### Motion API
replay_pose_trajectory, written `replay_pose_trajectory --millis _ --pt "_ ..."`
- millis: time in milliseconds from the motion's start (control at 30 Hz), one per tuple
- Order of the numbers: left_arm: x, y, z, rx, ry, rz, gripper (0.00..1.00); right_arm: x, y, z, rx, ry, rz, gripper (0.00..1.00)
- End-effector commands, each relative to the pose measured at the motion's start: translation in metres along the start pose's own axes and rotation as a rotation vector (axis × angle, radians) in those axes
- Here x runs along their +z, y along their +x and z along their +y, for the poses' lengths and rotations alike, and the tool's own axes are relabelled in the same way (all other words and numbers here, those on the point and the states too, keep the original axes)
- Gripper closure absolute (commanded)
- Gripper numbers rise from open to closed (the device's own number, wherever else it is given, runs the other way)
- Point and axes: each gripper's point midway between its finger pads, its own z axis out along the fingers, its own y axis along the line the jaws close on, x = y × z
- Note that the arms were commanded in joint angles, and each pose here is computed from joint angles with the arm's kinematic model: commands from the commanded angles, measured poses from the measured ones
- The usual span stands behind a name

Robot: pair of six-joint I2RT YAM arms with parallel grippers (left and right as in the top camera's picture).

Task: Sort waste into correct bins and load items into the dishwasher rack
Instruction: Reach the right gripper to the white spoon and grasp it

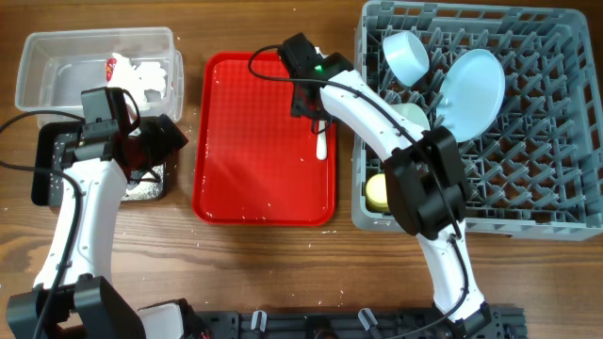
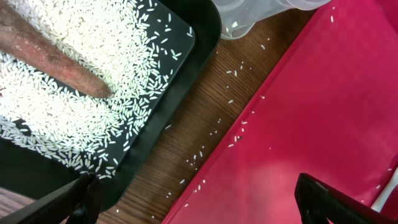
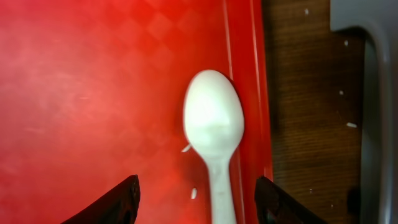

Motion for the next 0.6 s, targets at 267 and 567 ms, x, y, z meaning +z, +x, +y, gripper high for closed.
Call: replay_pose_trajectory --millis 267,567 --pt "-0.005 -0.007 -0.004 0.015 0.006 -0.026 0.0 0.033 0.013 -0.005 0.041 0.051 0.035 0.4" --pt "-0.005 -0.007 -0.004 0.015 0.006 -0.026 0.0 0.056 0.035 0.006 0.024 0.001 0.128 0.6"
